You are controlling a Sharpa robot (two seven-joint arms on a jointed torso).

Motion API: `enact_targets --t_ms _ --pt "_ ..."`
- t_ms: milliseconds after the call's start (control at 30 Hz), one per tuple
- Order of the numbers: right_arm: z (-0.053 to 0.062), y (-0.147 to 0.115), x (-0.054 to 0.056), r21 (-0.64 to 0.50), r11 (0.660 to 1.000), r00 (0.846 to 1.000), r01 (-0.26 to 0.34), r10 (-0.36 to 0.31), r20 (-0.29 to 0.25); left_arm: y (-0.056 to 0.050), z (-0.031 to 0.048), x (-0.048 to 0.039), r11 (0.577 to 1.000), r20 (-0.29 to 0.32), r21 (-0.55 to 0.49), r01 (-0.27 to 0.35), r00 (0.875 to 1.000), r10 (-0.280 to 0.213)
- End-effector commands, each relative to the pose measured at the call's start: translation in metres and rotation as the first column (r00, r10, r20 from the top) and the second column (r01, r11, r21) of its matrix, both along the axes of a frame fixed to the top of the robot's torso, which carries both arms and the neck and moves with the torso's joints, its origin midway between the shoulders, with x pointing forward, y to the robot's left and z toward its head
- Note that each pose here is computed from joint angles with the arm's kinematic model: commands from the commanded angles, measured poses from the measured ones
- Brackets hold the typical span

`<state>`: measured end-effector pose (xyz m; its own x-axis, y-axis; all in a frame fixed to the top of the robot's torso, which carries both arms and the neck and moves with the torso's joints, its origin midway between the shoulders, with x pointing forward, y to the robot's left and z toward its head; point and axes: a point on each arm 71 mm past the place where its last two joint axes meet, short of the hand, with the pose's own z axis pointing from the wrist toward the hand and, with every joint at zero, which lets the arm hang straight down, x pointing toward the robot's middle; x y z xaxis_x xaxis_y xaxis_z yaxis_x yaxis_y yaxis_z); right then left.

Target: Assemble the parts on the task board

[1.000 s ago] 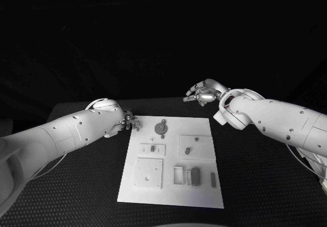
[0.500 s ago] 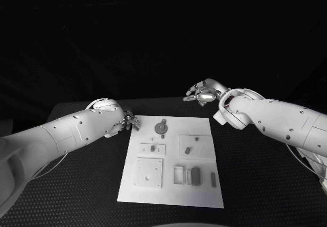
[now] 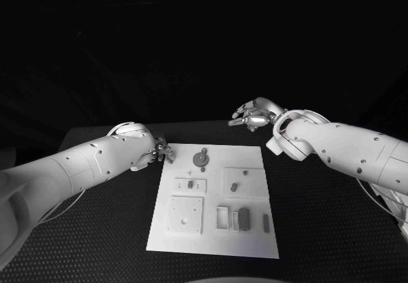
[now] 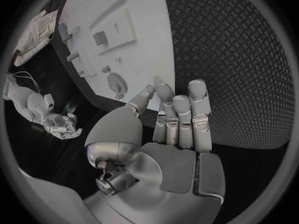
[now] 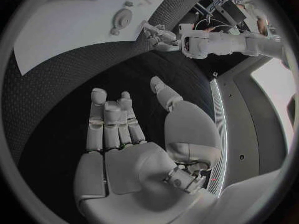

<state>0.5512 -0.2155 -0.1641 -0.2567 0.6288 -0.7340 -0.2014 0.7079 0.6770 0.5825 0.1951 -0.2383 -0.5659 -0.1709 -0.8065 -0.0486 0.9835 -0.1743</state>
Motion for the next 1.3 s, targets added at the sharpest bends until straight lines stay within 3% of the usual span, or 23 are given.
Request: enact_targets --t_ms 33,467,833,1300 --pt "0.000 0.001 0.000 -0.001 1.000 1.000 -0.013 0.013 -0.005 -0.002 -0.0010 -0.0012 1.000 -0.019 -0.029 0.003 1.000 -0.004" --pt "0.000 0.000 0.000 -0.002 1.000 1.000 -0.010 0.010 -0.003 -0.003 -0.0003 -0.0024 0.996 -0.016 -0.090 -0.025 1.000 0.024" --pt "0.000 -0.002 -0.001 -0.002 1.000 1.000 -0.008 0.008 -0.003 0.002 0.0016 -0.0091 0.987 -0.016 -0.150 -0.065 0.998 0.063" --pt "0.000 -0.004 0.000 -0.004 1.000 1.000 -0.002 0.002 -0.004 0.012 0.0109 -0.0351 0.953 -0.047 -0.262 -0.154 0.988 0.147"
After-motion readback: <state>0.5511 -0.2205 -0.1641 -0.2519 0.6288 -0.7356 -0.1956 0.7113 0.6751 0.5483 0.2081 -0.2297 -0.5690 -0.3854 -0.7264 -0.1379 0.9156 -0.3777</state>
